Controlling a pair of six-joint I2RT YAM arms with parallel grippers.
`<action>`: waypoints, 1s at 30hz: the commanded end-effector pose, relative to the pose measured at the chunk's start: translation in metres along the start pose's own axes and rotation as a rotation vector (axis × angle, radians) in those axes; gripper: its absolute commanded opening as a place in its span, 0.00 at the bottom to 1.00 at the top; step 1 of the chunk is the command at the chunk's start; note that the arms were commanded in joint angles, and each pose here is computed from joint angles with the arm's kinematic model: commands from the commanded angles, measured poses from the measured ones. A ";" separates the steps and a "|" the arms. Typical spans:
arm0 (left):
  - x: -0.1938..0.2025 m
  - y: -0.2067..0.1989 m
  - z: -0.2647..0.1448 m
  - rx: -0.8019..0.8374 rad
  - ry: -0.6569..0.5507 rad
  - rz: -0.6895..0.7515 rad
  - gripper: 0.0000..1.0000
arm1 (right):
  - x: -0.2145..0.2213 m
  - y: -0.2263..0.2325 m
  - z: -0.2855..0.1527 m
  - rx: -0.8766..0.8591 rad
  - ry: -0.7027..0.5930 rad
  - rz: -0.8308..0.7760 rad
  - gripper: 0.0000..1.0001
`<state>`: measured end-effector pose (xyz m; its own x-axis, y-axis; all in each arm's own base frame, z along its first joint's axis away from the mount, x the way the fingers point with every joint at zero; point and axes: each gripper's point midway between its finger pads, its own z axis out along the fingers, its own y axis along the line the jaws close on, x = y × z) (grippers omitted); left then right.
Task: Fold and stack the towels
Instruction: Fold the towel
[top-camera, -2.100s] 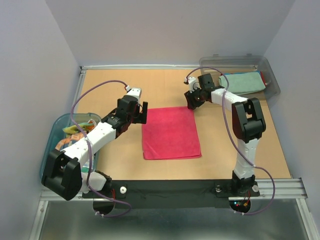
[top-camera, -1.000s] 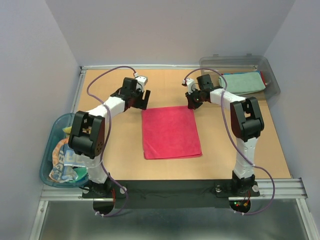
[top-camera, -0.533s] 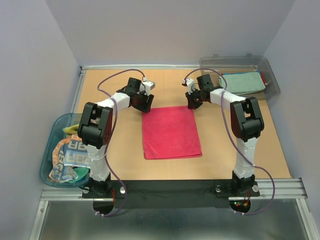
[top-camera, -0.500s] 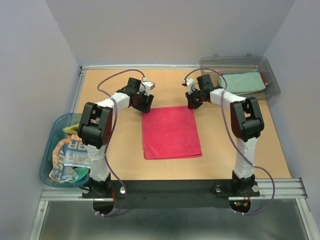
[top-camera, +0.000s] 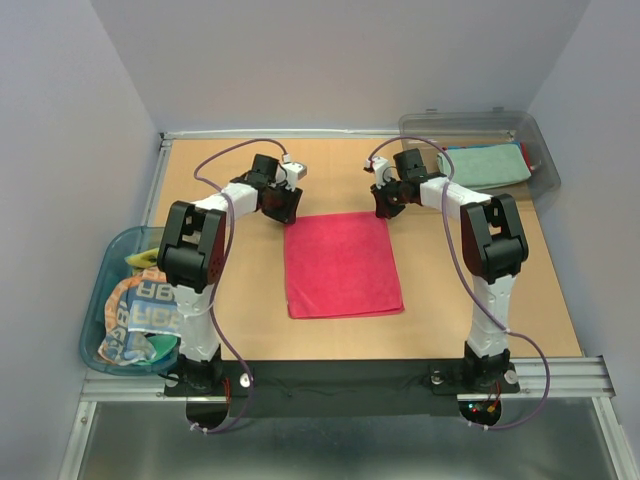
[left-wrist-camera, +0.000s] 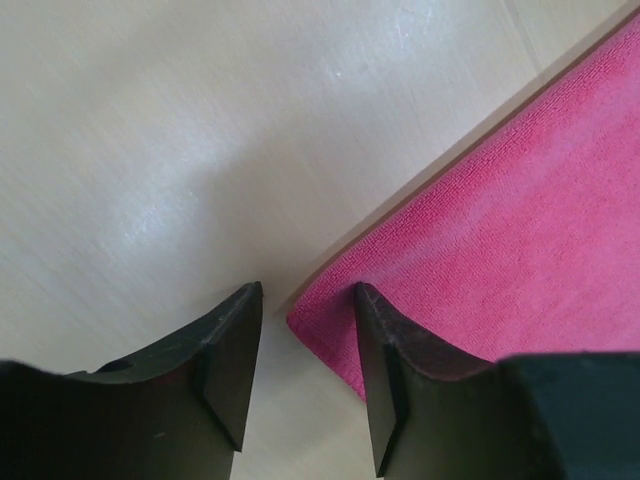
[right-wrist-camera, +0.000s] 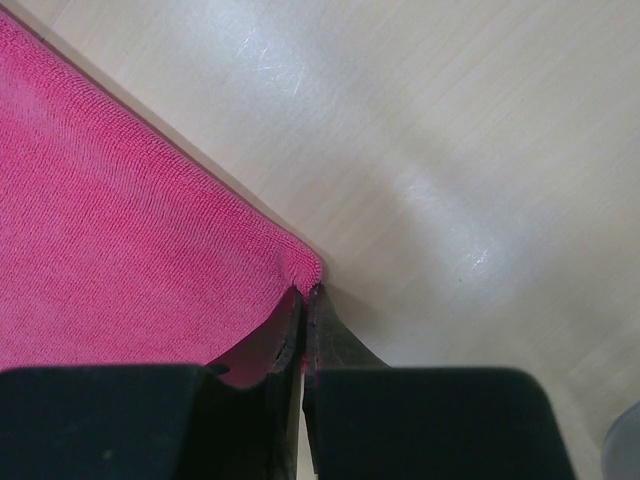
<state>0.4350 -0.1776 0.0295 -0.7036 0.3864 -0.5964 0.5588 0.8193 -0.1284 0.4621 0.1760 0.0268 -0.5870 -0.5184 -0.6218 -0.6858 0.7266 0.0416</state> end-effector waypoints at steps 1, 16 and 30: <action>0.003 0.001 0.003 0.010 0.028 -0.003 0.50 | 0.044 -0.005 0.007 0.035 0.125 0.018 0.01; 0.037 -0.002 0.006 0.004 0.130 -0.081 0.26 | 0.037 -0.007 0.000 0.050 0.109 0.015 0.01; 0.007 0.002 -0.010 -0.032 0.052 -0.038 0.00 | 0.013 -0.020 -0.014 0.121 0.065 0.008 0.01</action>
<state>0.4346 -0.1793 0.0267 -0.7336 0.3519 -0.5814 0.5247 0.8370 -0.1553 0.4621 0.1730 0.0277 -0.5846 -0.5210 -0.6220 -0.6774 0.7354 0.0207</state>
